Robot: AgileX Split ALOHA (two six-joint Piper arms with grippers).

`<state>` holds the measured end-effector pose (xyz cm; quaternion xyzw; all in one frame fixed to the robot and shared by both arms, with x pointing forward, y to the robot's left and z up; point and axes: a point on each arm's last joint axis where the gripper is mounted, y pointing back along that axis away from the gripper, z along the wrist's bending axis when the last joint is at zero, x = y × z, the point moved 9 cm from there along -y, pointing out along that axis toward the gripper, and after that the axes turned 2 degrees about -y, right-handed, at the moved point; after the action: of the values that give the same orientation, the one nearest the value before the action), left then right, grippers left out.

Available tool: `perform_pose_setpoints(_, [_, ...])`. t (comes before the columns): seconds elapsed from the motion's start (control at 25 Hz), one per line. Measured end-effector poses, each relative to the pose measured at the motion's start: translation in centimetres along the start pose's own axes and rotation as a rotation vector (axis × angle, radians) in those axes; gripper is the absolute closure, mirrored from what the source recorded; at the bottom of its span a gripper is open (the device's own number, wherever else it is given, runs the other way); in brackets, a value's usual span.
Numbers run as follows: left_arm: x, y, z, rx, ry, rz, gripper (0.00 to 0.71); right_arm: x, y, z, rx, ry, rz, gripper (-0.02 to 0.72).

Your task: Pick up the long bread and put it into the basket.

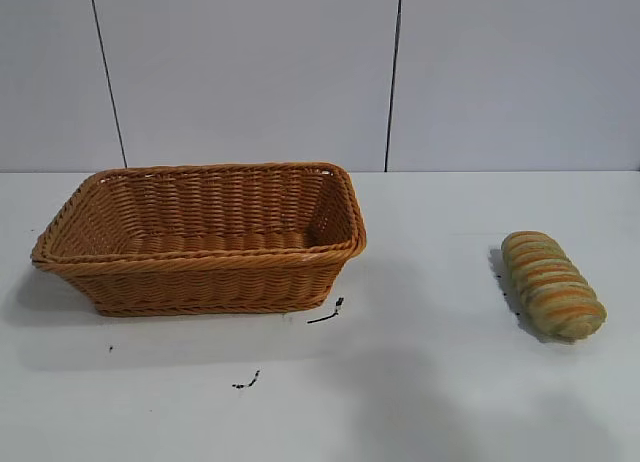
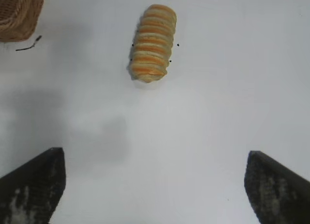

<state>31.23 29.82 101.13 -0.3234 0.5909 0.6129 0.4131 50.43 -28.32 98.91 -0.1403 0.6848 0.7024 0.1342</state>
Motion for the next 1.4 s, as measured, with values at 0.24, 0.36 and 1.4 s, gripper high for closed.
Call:
perform_pose_setpoints(0.24, [0.0, 0.0, 0.0, 0.000, 0.000, 0.000, 0.014, -4.4, -5.0, 0.2, 0.001, -0.003, 0.082, 0.010])
perform_pose_setpoints(0.36, [0.0, 0.0, 0.0, 0.000, 0.000, 0.000, 0.014, -5.9, -7.4, 0.3, 0.002, 0.005, 0.108, 0.010])
perform_pose_setpoints(1.4, [0.0, 0.0, 0.0, 0.000, 0.000, 0.000, 0.014, -5.9, -24.1, 0.9, 0.009, -0.030, 0.195, 0.010])
